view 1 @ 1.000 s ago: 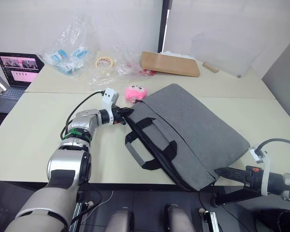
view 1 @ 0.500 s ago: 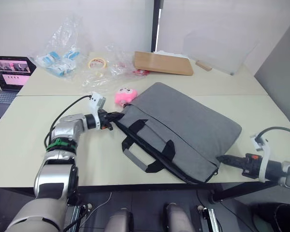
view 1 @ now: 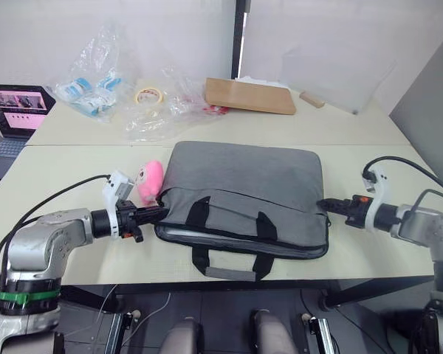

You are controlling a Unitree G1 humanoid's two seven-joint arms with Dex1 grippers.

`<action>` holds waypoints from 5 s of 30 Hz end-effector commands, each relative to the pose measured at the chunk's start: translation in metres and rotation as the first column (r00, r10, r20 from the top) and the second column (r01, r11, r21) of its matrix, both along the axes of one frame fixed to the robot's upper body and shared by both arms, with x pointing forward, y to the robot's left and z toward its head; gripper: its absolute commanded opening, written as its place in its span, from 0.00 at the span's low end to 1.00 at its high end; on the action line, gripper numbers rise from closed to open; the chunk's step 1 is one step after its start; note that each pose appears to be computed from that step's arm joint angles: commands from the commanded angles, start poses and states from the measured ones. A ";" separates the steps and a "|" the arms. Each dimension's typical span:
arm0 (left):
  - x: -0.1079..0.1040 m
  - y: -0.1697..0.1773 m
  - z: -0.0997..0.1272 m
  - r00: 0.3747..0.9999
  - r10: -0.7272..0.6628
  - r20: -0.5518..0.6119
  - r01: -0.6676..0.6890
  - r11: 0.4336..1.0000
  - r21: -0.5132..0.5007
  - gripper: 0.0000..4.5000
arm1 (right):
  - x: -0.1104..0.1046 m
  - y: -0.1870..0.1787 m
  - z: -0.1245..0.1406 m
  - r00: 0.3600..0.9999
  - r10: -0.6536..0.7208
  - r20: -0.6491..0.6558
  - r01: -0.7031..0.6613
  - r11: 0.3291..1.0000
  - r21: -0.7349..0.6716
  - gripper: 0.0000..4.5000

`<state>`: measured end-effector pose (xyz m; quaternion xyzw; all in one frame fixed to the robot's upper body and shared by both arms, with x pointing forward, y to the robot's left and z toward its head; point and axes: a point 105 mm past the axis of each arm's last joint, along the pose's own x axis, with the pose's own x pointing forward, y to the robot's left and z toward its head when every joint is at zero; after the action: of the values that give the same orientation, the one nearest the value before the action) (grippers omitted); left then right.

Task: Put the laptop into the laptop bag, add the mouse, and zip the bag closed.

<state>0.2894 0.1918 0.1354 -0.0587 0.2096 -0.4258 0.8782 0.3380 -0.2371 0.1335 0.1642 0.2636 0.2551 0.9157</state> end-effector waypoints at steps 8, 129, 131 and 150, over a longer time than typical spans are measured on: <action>-0.003 -0.006 0.001 0.999 0.041 0.032 -0.041 0.999 -0.007 0.00 | 0.025 -0.004 0.020 0.991 -0.073 0.113 0.078 0.996 -0.035 0.01; 0.065 0.075 0.036 0.903 -0.394 0.173 0.247 0.804 0.541 0.81 | 0.026 0.201 -0.009 0.474 0.775 0.418 -0.621 0.631 -0.465 0.00; 0.062 0.077 0.037 0.902 -0.400 0.164 0.257 0.802 0.540 0.66 | 0.027 0.200 -0.009 0.477 0.774 0.418 -0.617 0.633 -0.467 0.00; -0.007 0.087 0.034 0.927 -0.374 -0.023 0.341 0.817 0.465 0.00 | 0.040 0.194 -0.041 0.535 0.782 0.320 -0.548 0.609 -0.574 0.00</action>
<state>0.2873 0.2855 0.1565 0.2072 0.2957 -0.5134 0.7784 0.3747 -0.0265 0.1369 -0.2131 0.0015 0.5923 0.7771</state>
